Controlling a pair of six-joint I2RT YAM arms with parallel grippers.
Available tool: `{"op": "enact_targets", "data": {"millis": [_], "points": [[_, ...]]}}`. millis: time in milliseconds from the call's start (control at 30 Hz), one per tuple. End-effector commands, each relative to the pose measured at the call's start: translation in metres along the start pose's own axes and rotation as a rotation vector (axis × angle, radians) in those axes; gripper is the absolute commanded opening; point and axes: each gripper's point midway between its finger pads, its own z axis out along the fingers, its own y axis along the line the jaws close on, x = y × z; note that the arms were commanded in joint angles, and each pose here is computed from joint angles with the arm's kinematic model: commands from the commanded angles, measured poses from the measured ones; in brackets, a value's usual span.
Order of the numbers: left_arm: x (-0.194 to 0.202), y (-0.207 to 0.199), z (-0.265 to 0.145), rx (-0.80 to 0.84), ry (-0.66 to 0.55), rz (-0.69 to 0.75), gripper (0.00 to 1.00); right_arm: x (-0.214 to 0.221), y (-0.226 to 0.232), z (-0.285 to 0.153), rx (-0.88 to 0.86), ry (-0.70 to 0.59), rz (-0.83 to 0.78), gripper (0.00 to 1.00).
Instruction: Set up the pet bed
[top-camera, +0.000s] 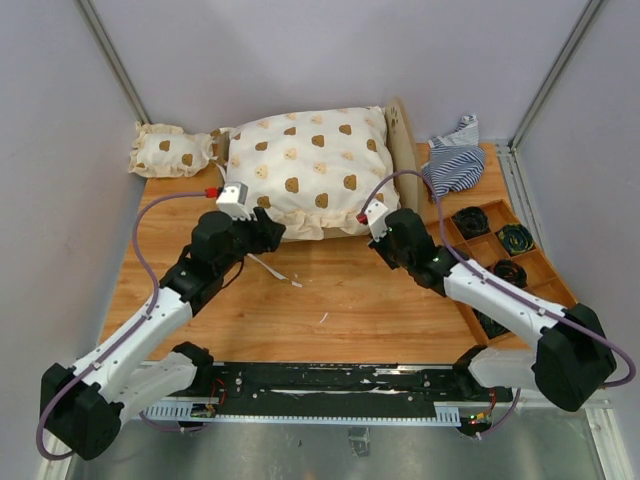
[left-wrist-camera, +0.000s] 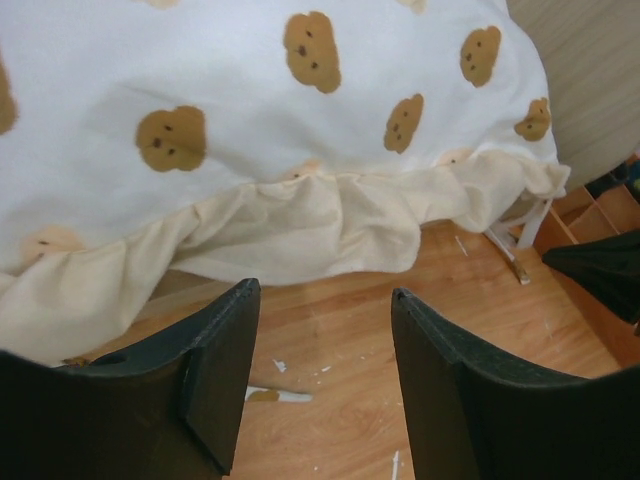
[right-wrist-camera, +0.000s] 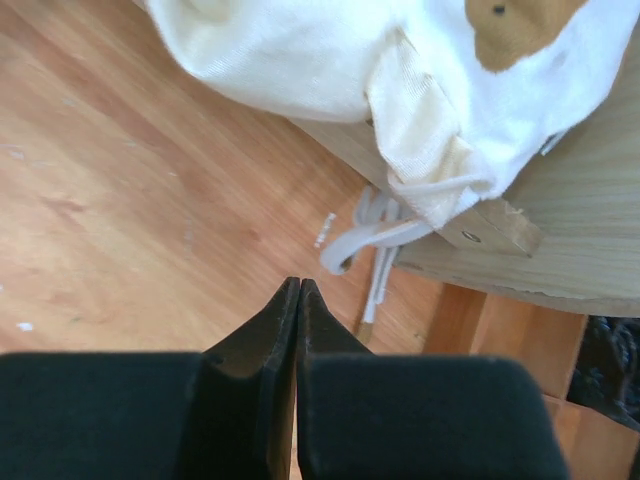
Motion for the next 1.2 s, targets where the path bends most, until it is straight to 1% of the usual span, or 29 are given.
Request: {"op": "enact_targets", "data": {"millis": [0, 100, 200, 267, 300, 333, 367, 433, 467, 567, 600, 700, 767, 867, 967, 1033, 1067, 1167], "points": [[0.006, -0.034, 0.009, 0.158, -0.019, 0.039, 0.59, -0.038, 0.017, -0.029, -0.149, -0.103, 0.124, 0.0], [0.02, -0.054, 0.014, 0.252, -0.013, 0.04, 0.59, -0.057, 0.023, -0.043, -0.206, -0.149, 0.205, 0.0], [0.032, -0.068, 0.021, 0.281, 0.013, 0.08, 0.61, -0.076, 0.025, -0.05, -0.233, -0.207, 0.259, 0.0], [0.038, -0.073, 0.027, 0.278, 0.031, 0.1, 0.62, -0.081, 0.027, -0.049, -0.25, -0.24, 0.246, 0.0], [0.041, -0.074, 0.03, 0.271, 0.034, 0.098, 0.62, -0.077, 0.025, -0.045, -0.235, -0.235, 0.219, 0.01], [0.043, -0.075, 0.032, 0.265, 0.034, 0.092, 0.62, -0.069, 0.021, -0.039, -0.199, -0.216, 0.188, 0.05], [0.045, -0.074, 0.034, 0.258, 0.037, 0.082, 0.62, -0.059, 0.009, -0.032, -0.119, -0.191, 0.177, 0.12], [0.045, -0.07, 0.039, 0.22, 0.035, 0.072, 0.62, -0.039, -0.012, -0.021, 0.007, -0.138, 0.182, 0.25], [0.042, -0.063, 0.041, 0.175, 0.017, 0.062, 0.62, -0.033, -0.018, -0.018, 0.023, -0.125, 0.197, 0.3], [0.028, -0.038, 0.041, 0.03, -0.039, 0.046, 0.64, -0.023, -0.018, -0.013, -0.012, -0.125, 0.215, 0.5], [0.024, -0.031, 0.041, -0.019, -0.048, 0.061, 0.65, -0.021, -0.02, -0.014, 0.001, -0.127, 0.216, 0.54], [0.003, -0.004, 0.033, -0.201, -0.082, 0.071, 0.68, -0.017, -0.038, -0.023, 0.096, -0.128, 0.266, 0.57], [-0.007, 0.0, 0.028, -0.239, -0.083, 0.093, 0.7, -0.028, -0.053, -0.038, 0.152, -0.161, 0.292, 0.57], [-0.01, -0.006, 0.026, -0.222, -0.057, 0.099, 0.7, -0.038, -0.081, -0.059, 0.284, -0.195, 0.324, 0.58], [-0.003, -0.02, 0.028, -0.145, -0.012, 0.098, 0.7, -0.035, -0.108, -0.065, 0.41, -0.191, 0.349, 0.64], [0.001, -0.026, 0.028, -0.111, -0.003, 0.085, 0.7, -0.034, -0.119, -0.059, 0.418, -0.186, 0.358, 0.67], [0.003, -0.028, 0.028, -0.092, 0.002, 0.08, 0.7, -0.038, -0.123, -0.055, 0.405, -0.193, 0.36, 0.67], [0.012, -0.034, 0.027, -0.048, 0.026, 0.063, 0.69, -0.039, -0.132, -0.039, 0.39, -0.159, 0.366, 0.68]]}}
